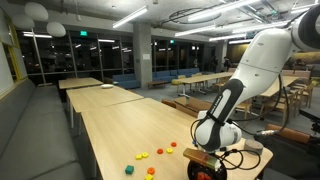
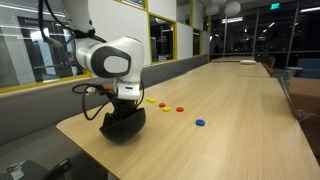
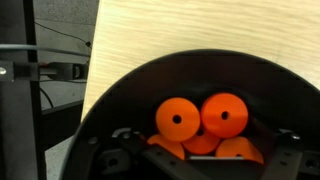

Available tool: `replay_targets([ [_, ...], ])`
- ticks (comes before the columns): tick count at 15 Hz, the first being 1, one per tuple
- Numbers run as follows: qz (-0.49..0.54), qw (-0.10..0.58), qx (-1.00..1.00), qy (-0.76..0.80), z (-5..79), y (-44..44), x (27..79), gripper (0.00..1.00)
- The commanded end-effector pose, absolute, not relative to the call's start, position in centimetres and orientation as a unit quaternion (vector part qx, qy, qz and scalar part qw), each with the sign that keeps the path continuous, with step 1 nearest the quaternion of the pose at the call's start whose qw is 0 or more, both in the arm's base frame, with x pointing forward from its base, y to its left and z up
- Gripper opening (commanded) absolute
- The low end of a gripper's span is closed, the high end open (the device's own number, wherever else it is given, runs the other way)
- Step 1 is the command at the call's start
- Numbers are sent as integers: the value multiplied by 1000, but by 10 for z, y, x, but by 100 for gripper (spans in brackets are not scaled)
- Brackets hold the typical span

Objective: Put two orange circles into the bowl.

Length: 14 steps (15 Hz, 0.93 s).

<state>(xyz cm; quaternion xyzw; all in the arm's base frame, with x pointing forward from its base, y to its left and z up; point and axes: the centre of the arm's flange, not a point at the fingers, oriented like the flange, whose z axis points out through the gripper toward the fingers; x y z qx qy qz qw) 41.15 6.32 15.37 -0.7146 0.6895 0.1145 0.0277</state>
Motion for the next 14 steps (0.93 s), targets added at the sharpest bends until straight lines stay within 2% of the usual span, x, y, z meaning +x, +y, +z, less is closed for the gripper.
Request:
replay_targets([
  [1,104,28,-719,686,149,77,423,100],
  [14,155,86,-751,636,161,156,435,100],
])
